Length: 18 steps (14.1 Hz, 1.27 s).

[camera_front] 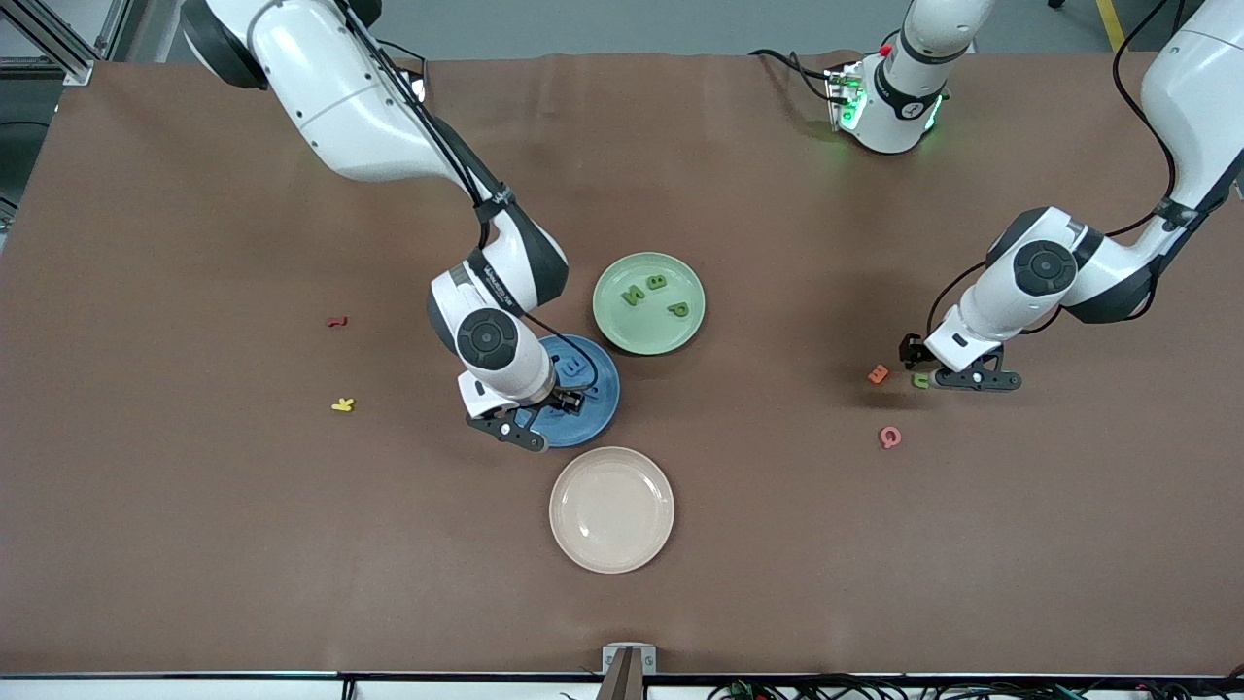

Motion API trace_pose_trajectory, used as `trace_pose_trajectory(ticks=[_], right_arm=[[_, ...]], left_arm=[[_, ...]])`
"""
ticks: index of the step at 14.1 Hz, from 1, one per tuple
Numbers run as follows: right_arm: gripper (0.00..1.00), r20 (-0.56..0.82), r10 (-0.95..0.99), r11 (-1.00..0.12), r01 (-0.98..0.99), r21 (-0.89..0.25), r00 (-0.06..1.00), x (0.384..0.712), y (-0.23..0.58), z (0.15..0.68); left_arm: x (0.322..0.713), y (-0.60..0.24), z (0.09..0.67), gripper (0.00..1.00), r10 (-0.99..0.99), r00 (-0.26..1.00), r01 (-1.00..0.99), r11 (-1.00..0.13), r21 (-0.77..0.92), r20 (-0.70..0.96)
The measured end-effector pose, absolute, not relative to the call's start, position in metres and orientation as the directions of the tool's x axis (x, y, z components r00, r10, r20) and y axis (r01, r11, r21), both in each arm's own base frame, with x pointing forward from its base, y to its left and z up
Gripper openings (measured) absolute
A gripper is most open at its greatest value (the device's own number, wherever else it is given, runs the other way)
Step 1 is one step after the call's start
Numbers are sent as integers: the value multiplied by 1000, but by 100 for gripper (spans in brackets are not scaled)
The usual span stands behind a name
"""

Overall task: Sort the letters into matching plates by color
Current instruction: 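Carry the blue c to the blue plate and open the right gripper, then retract the right arm to rest while the left gripper lowers to green u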

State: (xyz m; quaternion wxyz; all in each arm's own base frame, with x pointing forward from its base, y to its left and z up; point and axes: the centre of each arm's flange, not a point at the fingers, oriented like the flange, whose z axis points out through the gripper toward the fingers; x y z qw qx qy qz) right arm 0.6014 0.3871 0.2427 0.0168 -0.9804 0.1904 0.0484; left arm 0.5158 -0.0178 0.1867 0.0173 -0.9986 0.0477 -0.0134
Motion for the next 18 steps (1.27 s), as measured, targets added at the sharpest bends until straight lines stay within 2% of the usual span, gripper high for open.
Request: trace_pose_trajectory(ticks=[2,3,6,8,13,18], right_arm=[[95,-137,-355,-935,-353,44,925,596,374,313],[100,-154,-343,-939,-337,68,927,591,360,356],[100,-198,-305,-951,-290,102,931,576,283,476],[100,-220,-269,-963,-257,84,938,570,213,529],[100,-220,-143,-989,-149,-14,965,554,55,565],[100,-149,-40,-997,-49,-56,988,552,-34,585]], left_arm=[[516,-18,187,69,-96,995,-95,-995,-32,29],[516,-18,187,68,-96,995,-95,-995,-31,30],[517,-21,187,66,-97,994,-97,-995,-15,41],[517,-21,186,65,-96,994,-96,-995,-9,45],[520,-20,187,63,-93,994,-93,-996,-8,53],[522,-17,183,63,-86,995,-86,-996,1,56]])
